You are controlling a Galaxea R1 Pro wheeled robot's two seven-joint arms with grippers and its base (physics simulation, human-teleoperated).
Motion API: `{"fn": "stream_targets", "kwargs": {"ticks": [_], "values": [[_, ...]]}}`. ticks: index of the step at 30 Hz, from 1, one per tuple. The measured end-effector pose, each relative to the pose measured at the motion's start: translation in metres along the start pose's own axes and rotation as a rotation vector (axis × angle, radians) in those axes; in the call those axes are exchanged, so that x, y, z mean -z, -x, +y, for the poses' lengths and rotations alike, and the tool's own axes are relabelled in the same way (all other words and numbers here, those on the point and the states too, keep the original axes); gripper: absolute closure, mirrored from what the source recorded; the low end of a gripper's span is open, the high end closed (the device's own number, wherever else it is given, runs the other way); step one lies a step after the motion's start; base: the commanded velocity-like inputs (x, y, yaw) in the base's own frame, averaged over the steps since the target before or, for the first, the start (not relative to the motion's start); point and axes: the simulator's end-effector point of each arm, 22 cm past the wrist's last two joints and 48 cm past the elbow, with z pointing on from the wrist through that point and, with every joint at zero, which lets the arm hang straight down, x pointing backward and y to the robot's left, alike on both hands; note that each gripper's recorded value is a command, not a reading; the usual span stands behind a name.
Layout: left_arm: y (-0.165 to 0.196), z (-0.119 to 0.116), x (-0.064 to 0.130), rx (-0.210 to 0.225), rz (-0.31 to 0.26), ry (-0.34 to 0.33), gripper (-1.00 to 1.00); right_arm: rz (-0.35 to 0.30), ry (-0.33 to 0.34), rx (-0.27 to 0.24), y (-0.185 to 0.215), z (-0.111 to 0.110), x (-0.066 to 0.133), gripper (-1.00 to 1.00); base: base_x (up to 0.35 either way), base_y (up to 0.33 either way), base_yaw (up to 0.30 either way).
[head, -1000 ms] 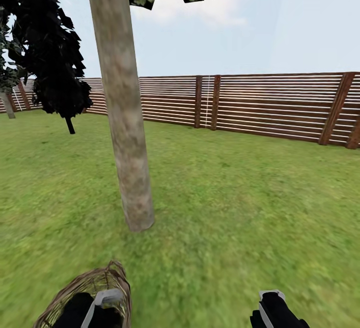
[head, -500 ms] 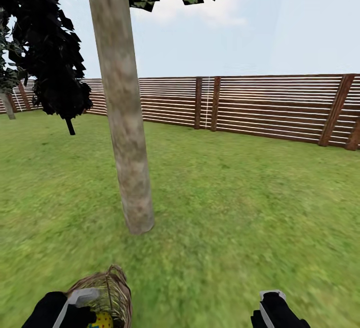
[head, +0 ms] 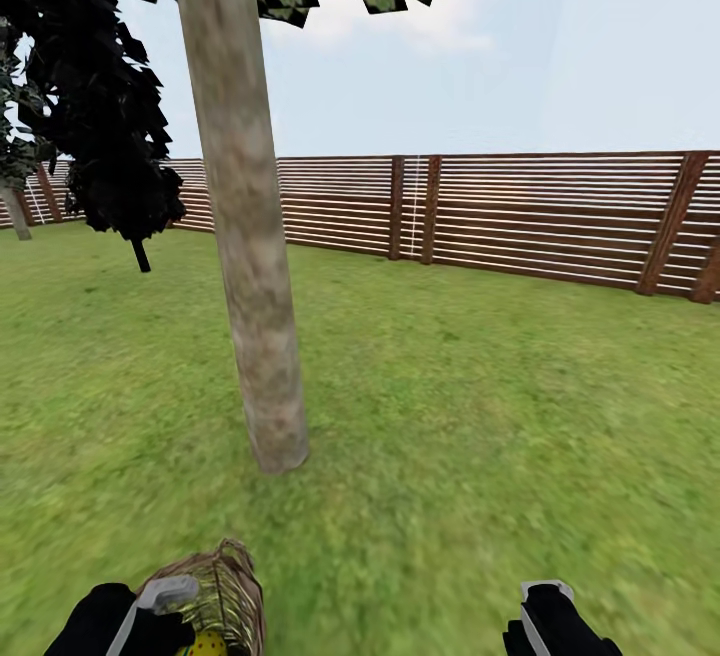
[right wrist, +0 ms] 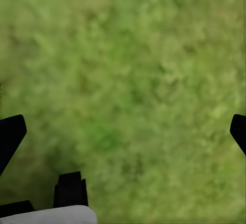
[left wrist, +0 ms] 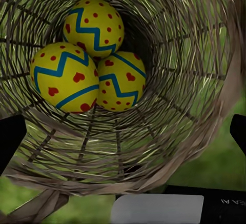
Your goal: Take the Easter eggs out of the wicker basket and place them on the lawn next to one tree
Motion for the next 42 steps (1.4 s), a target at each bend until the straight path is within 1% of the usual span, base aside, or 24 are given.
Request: {"fn": "stream_targets", "kwargs": {"ticks": [3,8,17,29,34,42], "values": [[0.0021,-0.0004,0.0054,0.0,0.0,0.0,-1.0,0.0,0.0,-0.001,0.002,-0.0015,0.0053,-1.0,0.0,0.0,0.0],[0.0022,-0.0008,0.0053,0.0,-0.001,-0.001,-1.0,-0.001,-0.001,-0.002,0.0021,-0.0025,0.0052,-1.0,0.0,0.0,0.012],[0.0021,-0.0014,0.0053,0.002,-0.001,-0.002,-1.0,-0.005,-0.004,-0.002,0.0036,-0.0035,0.0056,-1.0,0.0,0.0,0.201],[0.0023,-0.0027,0.005,0.0,-0.002,-0.003,-1.0,-0.005,-0.003,-0.003,0.0038,-0.0033,0.0057,-1.0,0.001,0.0,0.014],[0.0024,-0.0023,0.0053,-0.001,-0.003,-0.002,-1.0,-0.004,-0.004,-0.002,0.0035,-0.0035,0.006,-1.0,0.166,-0.123,0.0],[0.0007,-0.001,0.0048,0.003,0.001,-0.003,-1.0,-0.004,-0.003,0.0,0.0034,-0.0025,0.0062,-1.0,0.252,-0.225,0.0]]}}
